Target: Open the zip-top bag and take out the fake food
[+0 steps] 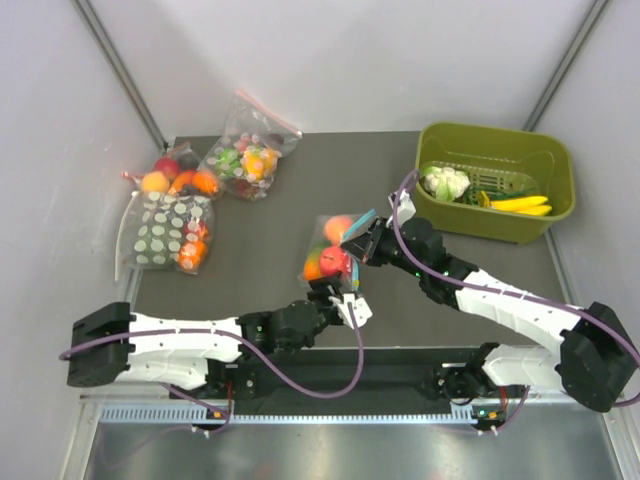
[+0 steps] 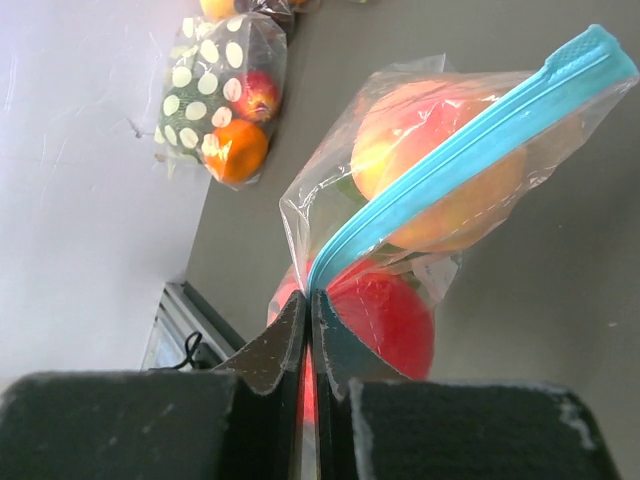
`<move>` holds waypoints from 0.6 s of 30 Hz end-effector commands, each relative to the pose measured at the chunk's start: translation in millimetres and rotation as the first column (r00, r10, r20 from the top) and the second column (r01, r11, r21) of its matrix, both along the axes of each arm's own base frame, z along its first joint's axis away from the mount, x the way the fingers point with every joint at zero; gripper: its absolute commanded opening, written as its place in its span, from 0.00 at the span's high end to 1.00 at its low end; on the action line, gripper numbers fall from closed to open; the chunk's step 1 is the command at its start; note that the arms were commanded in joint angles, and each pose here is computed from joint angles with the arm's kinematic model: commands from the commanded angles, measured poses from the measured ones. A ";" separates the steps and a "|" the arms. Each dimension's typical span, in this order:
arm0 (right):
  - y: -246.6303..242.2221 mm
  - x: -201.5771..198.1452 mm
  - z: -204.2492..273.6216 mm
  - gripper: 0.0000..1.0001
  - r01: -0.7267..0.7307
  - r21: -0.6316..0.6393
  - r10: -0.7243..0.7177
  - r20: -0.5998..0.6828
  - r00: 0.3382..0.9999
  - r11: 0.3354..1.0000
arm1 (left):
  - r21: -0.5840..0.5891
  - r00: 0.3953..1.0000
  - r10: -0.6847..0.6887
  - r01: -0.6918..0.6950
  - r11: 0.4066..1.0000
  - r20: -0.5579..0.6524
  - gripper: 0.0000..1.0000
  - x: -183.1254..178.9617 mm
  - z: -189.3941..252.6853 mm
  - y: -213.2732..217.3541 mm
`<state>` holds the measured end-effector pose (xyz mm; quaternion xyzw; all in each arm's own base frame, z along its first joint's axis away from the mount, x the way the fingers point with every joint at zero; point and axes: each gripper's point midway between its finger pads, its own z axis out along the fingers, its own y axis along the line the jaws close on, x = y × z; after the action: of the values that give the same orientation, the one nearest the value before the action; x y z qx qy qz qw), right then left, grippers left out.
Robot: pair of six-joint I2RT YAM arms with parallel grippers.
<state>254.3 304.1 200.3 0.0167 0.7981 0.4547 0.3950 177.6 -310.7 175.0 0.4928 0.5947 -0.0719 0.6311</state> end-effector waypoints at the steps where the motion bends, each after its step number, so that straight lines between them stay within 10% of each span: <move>1: 10.1 -13.2 27.3 1.00 -0.065 0.087 0.063 0.030 0.998 0.994 | -0.094 0.991 0.076 -0.066 0.993 0.106 0.39 10.9 37.9 -6.1; 6: 14.0 -16.9 26.5 1.00 -0.089 0.108 0.086 0.025 0.996 0.990 | -0.072 0.983 0.118 -0.109 0.991 0.141 0.44 15.5 35.0 -8.9; 18: 13.4 -18.0 36.3 1.00 -0.098 0.106 0.094 0.046 0.994 0.990 | -0.094 0.988 0.101 -0.091 0.991 0.118 0.96 9.8 41.4 -0.3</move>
<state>246.2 309.9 204.1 0.0113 0.7924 0.4789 0.3777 187.6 -312.4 179.1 0.4859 0.5770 -0.0014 0.6565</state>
